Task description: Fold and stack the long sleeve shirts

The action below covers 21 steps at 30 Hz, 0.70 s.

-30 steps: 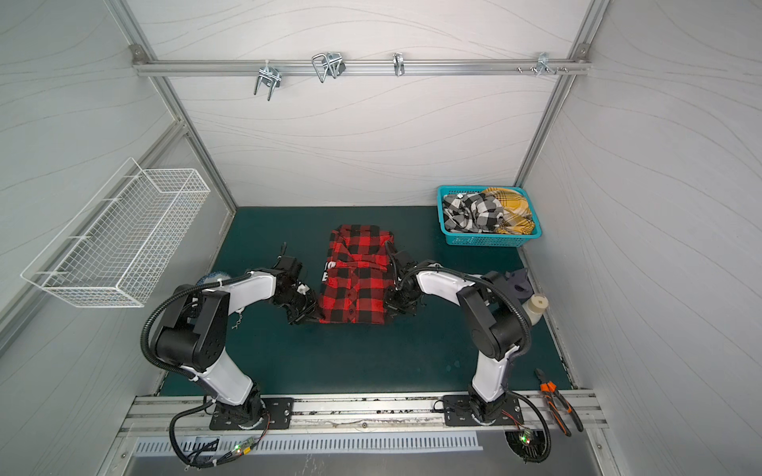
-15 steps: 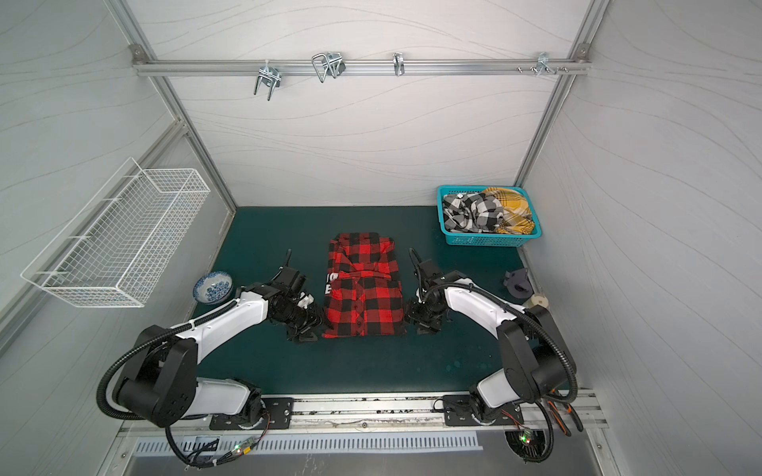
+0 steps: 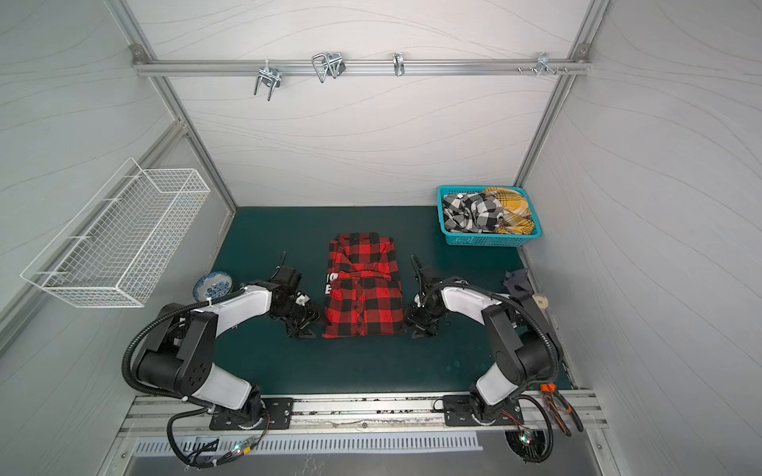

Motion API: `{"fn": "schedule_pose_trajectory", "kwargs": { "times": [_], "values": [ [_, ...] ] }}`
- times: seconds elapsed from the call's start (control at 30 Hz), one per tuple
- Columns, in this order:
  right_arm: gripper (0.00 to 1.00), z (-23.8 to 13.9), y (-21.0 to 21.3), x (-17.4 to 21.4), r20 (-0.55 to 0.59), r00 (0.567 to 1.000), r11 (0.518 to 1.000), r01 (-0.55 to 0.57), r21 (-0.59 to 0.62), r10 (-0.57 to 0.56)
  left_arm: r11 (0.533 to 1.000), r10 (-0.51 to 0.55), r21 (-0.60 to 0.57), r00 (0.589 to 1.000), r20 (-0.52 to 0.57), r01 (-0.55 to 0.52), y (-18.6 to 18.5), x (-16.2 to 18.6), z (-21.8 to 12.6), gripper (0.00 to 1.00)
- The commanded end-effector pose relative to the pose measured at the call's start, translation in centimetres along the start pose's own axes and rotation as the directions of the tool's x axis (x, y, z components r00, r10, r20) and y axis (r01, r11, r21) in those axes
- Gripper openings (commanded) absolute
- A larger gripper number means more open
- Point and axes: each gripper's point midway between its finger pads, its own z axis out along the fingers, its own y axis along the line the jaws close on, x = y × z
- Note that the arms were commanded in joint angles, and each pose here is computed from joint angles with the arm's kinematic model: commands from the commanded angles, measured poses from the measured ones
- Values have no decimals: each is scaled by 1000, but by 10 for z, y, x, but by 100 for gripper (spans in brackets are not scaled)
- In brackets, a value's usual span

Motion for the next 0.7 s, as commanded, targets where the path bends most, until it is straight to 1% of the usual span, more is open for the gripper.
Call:
{"fn": "schedule_pose_trajectory", "kwargs": {
  "times": [0.0, 0.1, 0.2, 0.3, 0.43, 0.5, 0.67],
  "values": [
    [45, 13, -3, -13, 20, 1000, 1000, -3, -6, 4, 1000, -8, 8, 1000, -22, 8, 3, 1, 8, 61],
    [39, 19, -1, -13, 8, 1000, 999, -12, -30, 13, 1000, -27, 11, 999, -31, 28, 5, 0, 15, 60],
    [34, 20, 0, -13, 12, 1000, 999, -9, -40, 10, 999, -42, 2, 999, -25, 42, 8, -6, 18, 56],
    [29, 19, 0, -15, 23, 1000, 999, -2, -40, 3, 998, -55, 0, 998, -28, 55, 8, -10, 21, 50],
    [22, 22, 1, -17, 22, 1000, 999, -1, -40, 2, 998, -64, -4, 997, -50, 64, 8, -8, 24, 40],
    [21, 22, 1, -18, 26, 1000, 999, 1, -43, 0, 998, -61, -1, 996, -61, 61, 9, -6, 25, 36],
    [21, 21, 3, -21, 32, 999, 999, 10, -41, -9, 998, -59, -10, 995, -82, 58, 12, 0, 28, 34]
  ]
}}
